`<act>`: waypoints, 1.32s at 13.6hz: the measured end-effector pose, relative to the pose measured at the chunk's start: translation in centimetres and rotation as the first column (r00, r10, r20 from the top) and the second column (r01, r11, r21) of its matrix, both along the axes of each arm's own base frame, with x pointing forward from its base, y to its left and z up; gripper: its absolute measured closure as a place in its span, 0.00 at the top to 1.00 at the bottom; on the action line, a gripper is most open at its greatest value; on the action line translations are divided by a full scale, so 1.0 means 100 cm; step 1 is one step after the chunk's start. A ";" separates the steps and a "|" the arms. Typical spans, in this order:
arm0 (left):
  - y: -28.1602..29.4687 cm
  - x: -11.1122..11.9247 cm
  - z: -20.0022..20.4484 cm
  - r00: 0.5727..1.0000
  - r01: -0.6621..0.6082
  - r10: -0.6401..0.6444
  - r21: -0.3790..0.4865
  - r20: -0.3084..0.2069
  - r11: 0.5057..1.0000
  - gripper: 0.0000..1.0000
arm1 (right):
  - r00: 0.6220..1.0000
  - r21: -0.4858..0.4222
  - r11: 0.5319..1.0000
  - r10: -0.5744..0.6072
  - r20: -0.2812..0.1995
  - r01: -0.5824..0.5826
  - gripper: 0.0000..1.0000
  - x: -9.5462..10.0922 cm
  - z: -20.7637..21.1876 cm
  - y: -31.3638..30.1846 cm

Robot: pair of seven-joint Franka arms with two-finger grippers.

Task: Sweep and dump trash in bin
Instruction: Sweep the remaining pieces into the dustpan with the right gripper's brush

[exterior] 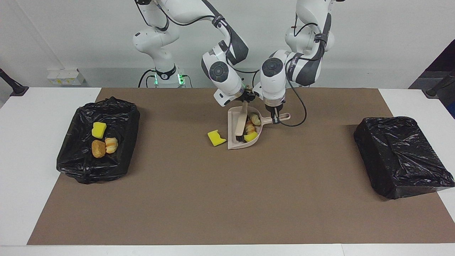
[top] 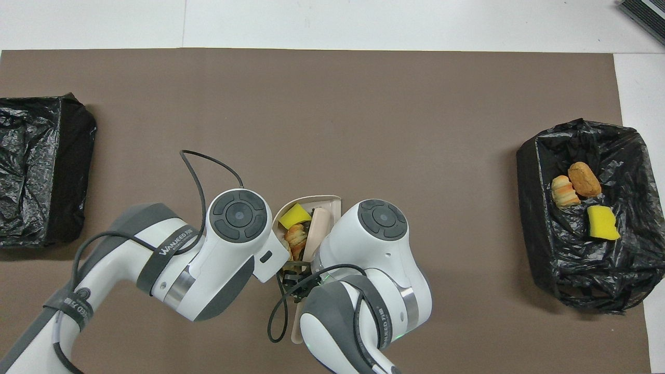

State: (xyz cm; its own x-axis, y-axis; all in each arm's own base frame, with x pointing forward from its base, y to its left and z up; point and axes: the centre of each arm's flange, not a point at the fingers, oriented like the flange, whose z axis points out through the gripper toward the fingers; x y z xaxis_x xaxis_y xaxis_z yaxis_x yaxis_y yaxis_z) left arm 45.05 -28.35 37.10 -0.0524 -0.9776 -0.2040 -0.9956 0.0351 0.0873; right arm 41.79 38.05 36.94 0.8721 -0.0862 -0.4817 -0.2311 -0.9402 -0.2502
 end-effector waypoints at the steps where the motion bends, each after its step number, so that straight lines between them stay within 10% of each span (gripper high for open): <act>1: 0.006 0.004 -0.001 1.000 -0.014 0.014 -0.004 0.002 1.000 0.33 | 0.999 -0.019 0.999 0.043 -0.011 -0.044 0.26 0.002 0.009 -0.015; 10: 0.013 0.013 -0.010 0.992 -0.122 0.122 -0.011 0.024 0.992 0.33 | 0.960 -0.315 0.908 0.277 -0.040 -0.275 0.26 0.019 -0.012 -0.147; 18: 0.011 0.012 -0.012 0.993 -0.120 0.120 -0.010 0.022 0.993 0.33 | 0.970 -0.084 0.975 0.215 0.111 -0.206 0.26 -0.005 -0.027 -0.042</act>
